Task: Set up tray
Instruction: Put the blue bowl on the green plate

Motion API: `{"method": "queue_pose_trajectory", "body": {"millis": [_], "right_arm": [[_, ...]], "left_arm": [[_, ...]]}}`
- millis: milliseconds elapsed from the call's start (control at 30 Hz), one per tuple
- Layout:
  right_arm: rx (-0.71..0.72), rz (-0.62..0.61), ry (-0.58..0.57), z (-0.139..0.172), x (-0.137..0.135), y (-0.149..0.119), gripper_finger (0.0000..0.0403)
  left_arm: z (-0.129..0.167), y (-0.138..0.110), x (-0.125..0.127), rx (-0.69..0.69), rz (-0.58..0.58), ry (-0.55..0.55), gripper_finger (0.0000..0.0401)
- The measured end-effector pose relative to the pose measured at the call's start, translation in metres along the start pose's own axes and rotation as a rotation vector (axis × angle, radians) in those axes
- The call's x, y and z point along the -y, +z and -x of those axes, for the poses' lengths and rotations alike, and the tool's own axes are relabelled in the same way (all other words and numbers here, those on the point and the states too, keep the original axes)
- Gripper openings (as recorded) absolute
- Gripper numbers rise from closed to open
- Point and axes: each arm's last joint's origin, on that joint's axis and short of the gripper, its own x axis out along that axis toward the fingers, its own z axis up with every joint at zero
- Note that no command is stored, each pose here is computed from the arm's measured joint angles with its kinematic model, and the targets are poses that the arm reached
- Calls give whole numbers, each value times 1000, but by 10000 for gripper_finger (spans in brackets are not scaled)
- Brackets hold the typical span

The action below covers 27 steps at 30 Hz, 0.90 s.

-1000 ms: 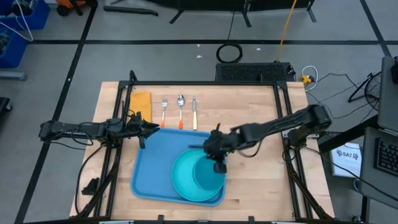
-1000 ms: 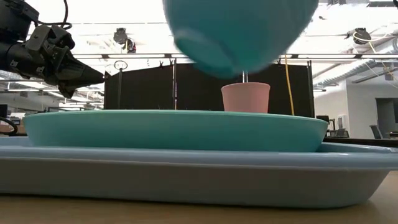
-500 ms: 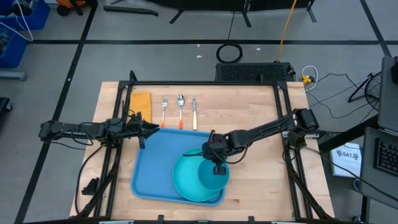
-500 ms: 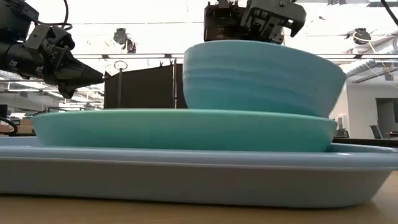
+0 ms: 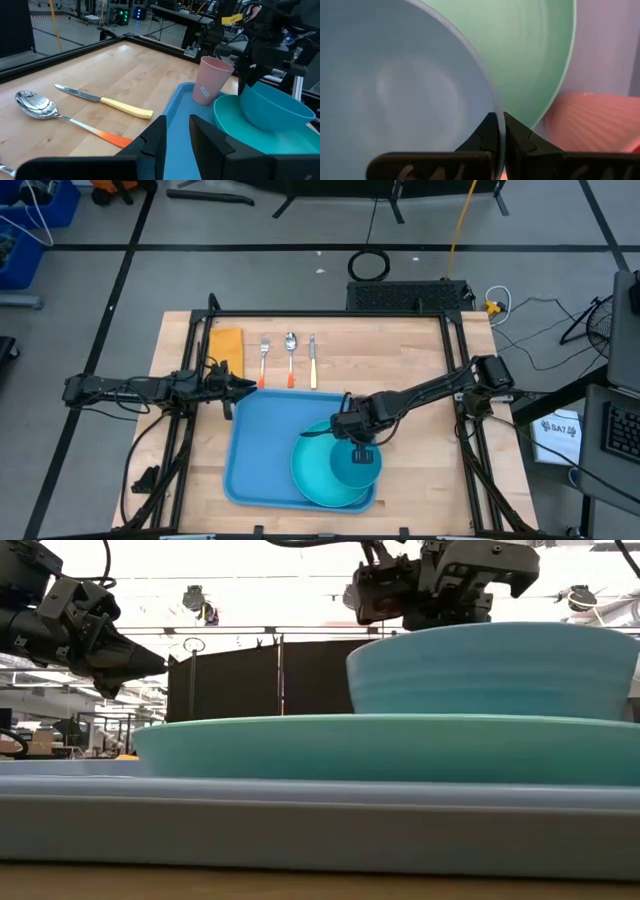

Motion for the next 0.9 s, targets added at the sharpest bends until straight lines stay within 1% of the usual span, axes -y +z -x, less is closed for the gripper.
{"method": "queue_pose_trajectory", "body": {"millis": [133,300,533,667,767,900], "right_arm": [[-19,0,-9,0,1,-2,0],[-55,-2,-58,1,0,-7,0],[-34,-24,-72,10,-7,-13,0],[5,-22,-94,15,-13,-14,0],[57,-12,-73,16,-16,-10,0],[128,6,17,17,-21,-2,0]], "left_arm": [[0,0,0,0,-1,0,88],[0,0,0,-1,-4,0,88],[0,0,0,-2,-6,-1,88],[0,0,0,-3,-6,-2,88],[0,0,0,-3,-5,-2,88],[0,0,0,-3,-2,-3,88]]}}
